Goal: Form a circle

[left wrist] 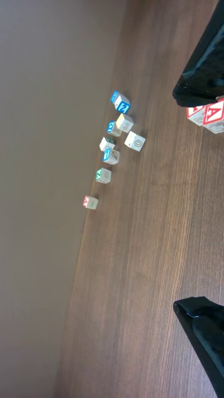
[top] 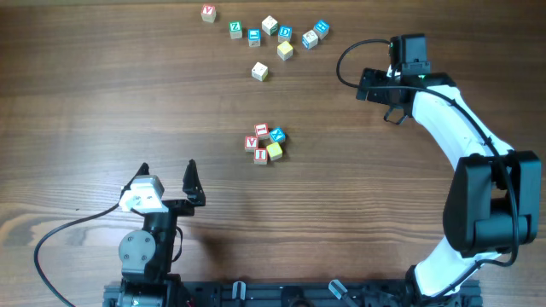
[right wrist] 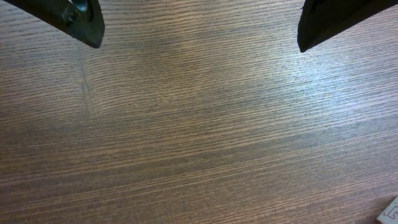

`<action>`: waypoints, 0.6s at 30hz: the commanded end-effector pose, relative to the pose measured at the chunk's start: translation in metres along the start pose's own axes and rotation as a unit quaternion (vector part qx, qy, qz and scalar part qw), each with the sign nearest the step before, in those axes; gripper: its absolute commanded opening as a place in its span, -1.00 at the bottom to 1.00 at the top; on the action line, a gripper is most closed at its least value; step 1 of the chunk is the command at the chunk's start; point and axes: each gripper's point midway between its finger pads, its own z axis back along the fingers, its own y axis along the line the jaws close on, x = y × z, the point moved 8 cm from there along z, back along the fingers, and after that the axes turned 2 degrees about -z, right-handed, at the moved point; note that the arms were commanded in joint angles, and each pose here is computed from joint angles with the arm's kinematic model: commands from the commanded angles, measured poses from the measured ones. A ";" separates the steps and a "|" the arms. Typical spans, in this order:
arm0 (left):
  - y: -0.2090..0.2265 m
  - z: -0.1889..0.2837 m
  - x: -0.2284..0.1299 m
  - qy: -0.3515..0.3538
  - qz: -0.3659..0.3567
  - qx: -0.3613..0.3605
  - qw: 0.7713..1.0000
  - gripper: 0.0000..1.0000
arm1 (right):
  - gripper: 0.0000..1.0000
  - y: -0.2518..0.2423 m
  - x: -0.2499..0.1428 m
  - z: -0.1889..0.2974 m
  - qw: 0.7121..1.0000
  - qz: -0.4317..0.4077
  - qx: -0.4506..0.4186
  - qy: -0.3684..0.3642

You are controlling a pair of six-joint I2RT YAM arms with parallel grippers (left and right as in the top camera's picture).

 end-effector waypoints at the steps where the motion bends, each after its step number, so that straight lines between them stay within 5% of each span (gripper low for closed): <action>1: 0.001 0.000 0.000 -0.001 -0.011 -0.001 1.000 1.00 | 0.99 0.002 0.010 0.013 1.000 -0.004 0.002 -0.023; 9: 0.001 0.000 0.000 -0.001 -0.011 -0.001 1.000 1.00 | 0.99 0.001 0.043 0.139 0.983 -0.019 0.054 -0.175; 18: 0.001 0.000 0.000 -0.001 -0.011 -0.001 1.000 1.00 | 0.99 -0.030 0.008 0.354 0.895 -0.044 0.137 -0.423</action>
